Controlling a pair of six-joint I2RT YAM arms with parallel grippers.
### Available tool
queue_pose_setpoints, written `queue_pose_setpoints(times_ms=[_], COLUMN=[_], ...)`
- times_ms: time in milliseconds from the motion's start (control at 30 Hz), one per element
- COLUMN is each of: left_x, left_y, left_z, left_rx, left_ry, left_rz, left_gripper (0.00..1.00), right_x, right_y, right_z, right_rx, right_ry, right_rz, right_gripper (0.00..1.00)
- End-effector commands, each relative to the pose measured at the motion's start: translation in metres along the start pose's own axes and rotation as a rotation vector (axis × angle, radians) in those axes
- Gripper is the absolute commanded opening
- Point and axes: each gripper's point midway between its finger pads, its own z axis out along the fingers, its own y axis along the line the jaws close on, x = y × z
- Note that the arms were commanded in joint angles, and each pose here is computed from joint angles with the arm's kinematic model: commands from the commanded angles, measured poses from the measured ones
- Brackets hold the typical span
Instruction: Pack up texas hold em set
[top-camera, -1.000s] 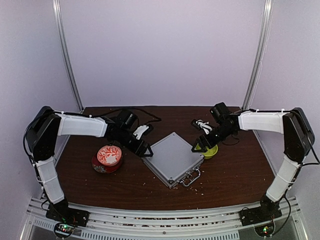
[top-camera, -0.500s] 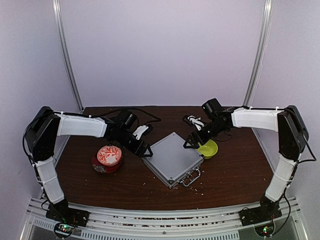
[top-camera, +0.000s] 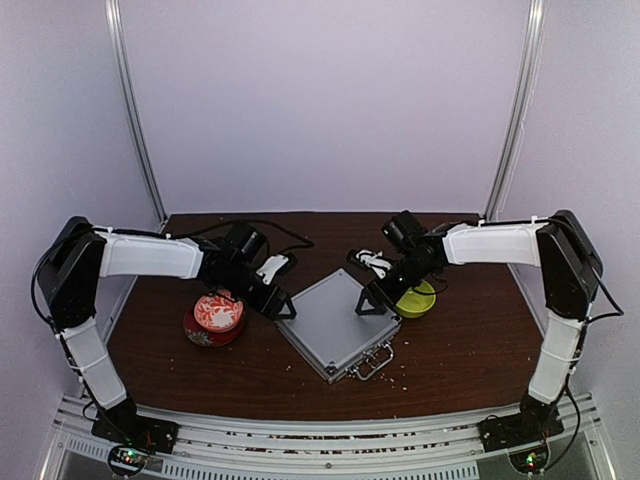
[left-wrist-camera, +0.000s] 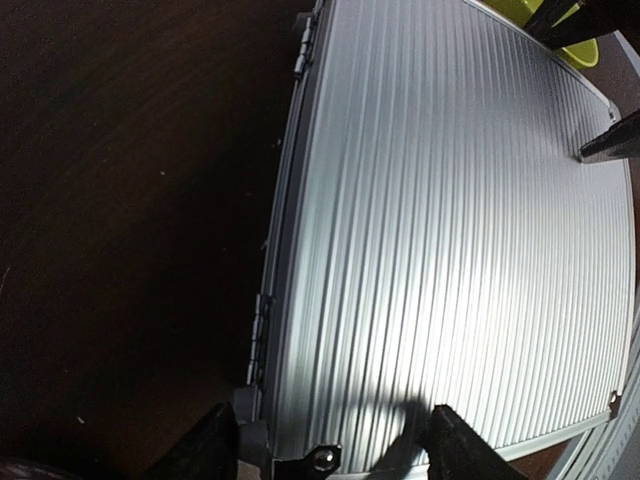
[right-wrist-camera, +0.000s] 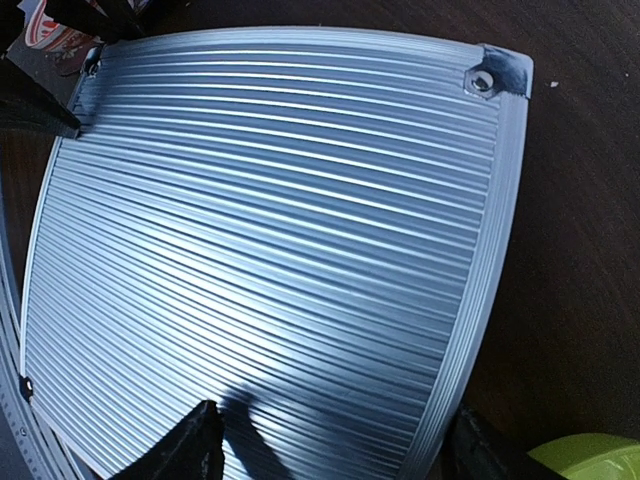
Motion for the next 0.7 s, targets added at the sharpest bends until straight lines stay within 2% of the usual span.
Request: queue_pose_setpoints(times_ms=[0,167,267,367,500,667], left_x=[0.011,-0.02,-0.05,-0.069,-0.078,-0.06], left_y=[0.009,0.029,0.015,-0.009,-0.049,-0.078], left_z=[-0.015,-0.05,-0.07,-0.068,-0.04,0.006], left_rx=[-0.092,-0.282,-0.326,-0.287,-0.161,-0.073], left_ry=[0.021,-0.05,-0.141,-0.185,-0.211,-0.139], left_rz=[-0.018,-0.022,0.003,0.043,0.093,0.13], left_gripper=[0.65,0.67,0.67,0.66,0.56,0.36], right_x=[-0.018,-0.036,-0.029,-0.007,0.037,0.071], right_y=[0.026,0.008,0.014,0.036,0.074,0.098], right_z=[-0.012,-0.063,-0.09,-0.098,-0.087,-0.068], right_rx=[-0.05,0.027,0.059,-0.018,-0.212,-0.305], right_ry=[-0.034,-0.178,-0.237,-0.229,-0.15,-0.068], right_rz=[-0.029,0.011,-0.003,-0.002,-0.025,-0.093], right_gripper=[0.74,0.76,0.76,0.74,0.68,0.66])
